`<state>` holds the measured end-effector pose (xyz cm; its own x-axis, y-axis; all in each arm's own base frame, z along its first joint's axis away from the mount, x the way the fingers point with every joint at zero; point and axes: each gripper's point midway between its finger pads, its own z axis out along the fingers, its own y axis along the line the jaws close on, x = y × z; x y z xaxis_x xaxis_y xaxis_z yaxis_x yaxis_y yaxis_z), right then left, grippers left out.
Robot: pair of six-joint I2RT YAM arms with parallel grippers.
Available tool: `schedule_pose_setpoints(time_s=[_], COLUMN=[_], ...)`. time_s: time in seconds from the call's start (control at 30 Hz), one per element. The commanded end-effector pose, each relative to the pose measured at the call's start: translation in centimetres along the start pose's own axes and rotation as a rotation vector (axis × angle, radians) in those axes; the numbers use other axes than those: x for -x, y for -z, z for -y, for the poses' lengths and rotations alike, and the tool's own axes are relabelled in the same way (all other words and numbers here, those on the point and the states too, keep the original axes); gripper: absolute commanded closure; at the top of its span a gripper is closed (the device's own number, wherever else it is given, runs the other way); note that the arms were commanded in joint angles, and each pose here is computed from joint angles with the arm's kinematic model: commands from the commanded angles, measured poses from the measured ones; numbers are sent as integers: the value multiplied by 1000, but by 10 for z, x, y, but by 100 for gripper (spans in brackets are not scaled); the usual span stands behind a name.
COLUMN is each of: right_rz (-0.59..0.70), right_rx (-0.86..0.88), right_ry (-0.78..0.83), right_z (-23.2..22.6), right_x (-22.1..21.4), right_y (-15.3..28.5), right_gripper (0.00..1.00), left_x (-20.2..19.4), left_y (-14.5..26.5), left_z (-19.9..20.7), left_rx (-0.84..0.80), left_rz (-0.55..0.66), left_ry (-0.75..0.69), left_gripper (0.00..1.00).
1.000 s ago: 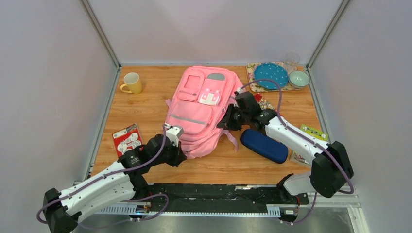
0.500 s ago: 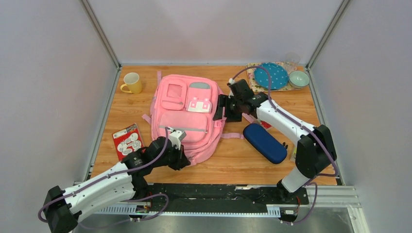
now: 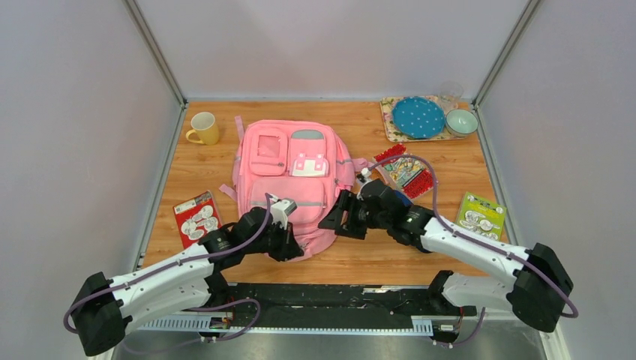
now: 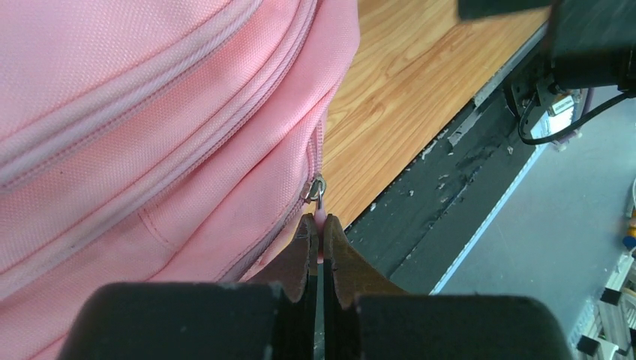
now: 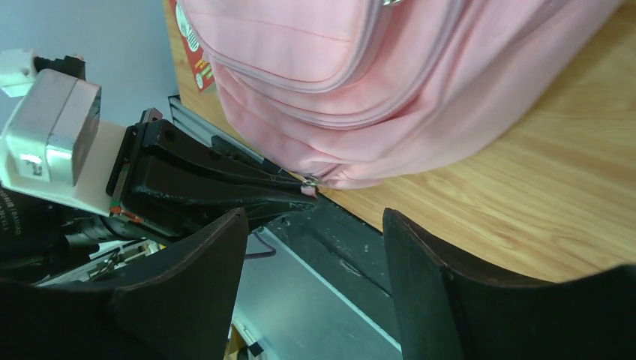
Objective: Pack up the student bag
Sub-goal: Unzip the student bag at the center of the board.
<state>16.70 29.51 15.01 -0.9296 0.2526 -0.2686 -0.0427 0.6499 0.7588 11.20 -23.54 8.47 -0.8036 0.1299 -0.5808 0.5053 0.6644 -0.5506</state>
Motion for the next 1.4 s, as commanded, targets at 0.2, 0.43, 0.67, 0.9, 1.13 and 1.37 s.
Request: schedule_pose_setpoints(time_s=[0.2, 0.43, 0.67, 0.9, 1.13, 1.37], right_rz=[12, 40, 81, 132, 136, 240], right_rx=[54, 11, -21, -19, -26, -44], right_ry=[-177, -218, -246, -254, -213, -170], right_z=[-26, -13, -2, -1, -15, -9], right_x=[-8, -8, -17, -9, 6, 39], right_y=[-54, -57, -41, -45, -63, -44], right_gripper=[31, 34, 34, 36, 53, 100], left_x=[36, 37, 39, 40, 38, 24], left_y=[9, 10, 11, 11, 16, 20], left_z=[46, 45, 42, 49, 55, 36], left_rx=[-160, -155, -136, -173, -201, -114], left_rz=[60, 78, 84, 79, 60, 7], left_ry=[-92, -95, -94, -103, -152, -162], left_gripper=[100, 100, 100, 100, 100, 100])
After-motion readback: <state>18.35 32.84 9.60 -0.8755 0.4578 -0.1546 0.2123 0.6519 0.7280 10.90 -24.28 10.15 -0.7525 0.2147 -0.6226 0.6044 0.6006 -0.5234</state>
